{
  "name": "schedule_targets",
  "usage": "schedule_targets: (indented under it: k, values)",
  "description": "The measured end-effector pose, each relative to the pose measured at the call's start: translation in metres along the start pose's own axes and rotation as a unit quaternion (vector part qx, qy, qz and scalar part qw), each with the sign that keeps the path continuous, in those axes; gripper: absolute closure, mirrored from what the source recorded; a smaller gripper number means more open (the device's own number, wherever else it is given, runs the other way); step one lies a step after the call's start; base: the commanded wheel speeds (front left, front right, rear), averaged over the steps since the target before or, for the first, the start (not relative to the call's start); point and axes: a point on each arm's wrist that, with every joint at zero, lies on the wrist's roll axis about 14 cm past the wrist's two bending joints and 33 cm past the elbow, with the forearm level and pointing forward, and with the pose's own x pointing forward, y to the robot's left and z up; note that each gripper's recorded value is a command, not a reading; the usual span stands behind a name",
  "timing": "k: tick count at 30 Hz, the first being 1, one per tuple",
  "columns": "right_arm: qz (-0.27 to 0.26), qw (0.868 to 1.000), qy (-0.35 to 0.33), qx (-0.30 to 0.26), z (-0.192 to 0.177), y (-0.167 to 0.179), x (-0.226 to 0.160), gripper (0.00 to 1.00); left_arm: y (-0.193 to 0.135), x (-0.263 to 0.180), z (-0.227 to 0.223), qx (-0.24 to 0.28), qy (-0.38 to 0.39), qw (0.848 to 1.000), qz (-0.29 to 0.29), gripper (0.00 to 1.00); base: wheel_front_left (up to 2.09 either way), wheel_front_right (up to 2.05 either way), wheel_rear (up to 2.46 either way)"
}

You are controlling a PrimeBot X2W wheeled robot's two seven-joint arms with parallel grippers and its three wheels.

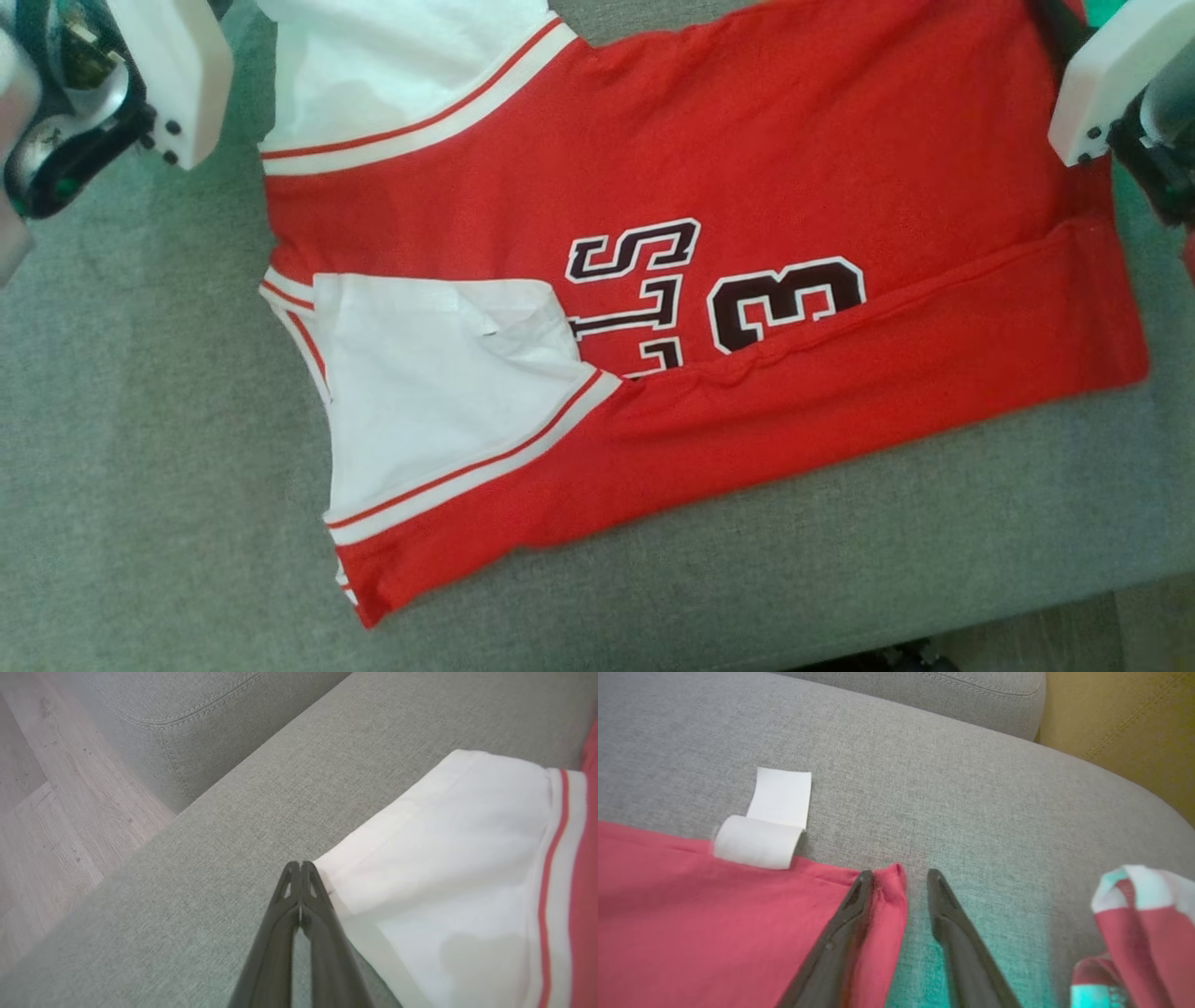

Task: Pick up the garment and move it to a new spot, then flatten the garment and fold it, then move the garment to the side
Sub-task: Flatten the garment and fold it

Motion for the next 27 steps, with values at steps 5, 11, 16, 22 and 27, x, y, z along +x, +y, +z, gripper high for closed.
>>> schedule_targets:
  k: [5,11,16,22,27]
  values:
    - [0.009,1.000,0.008,-0.004,-0.001,0.004,0.000,1.00,-0.002,-0.003,-0.001,-0.001,-0.005,1.000,-0.003,1.00,0.00,0.00,0.00]
    - [0.010,1.000,-0.003,-0.003,0.002,0.001,-0.002,1.00,0.006,-0.009,0.012,0.008,-0.041,0.999,0.011,1.00,0.00,0.00,0.00]
    - [0.005,0.999,-0.043,0.018,0.017,-0.004,-0.005,1.00,0.016,-0.016,0.028,0.030,-0.080,0.996,0.031,1.00,0.00,0.00,0.00]
    - [-0.007,0.990,-0.130,0.059,0.064,-0.017,-0.016,1.00,0.034,-0.035,0.065,0.069,-0.154,0.983,0.068,1.00,0.00,0.00,0.00]
    - [-0.008,0.983,-0.165,0.081,0.083,-0.021,-0.029,1.00,0.033,-0.058,0.095,0.083,-0.213,0.970,0.080,1.00,0.00,0.00,0.00]
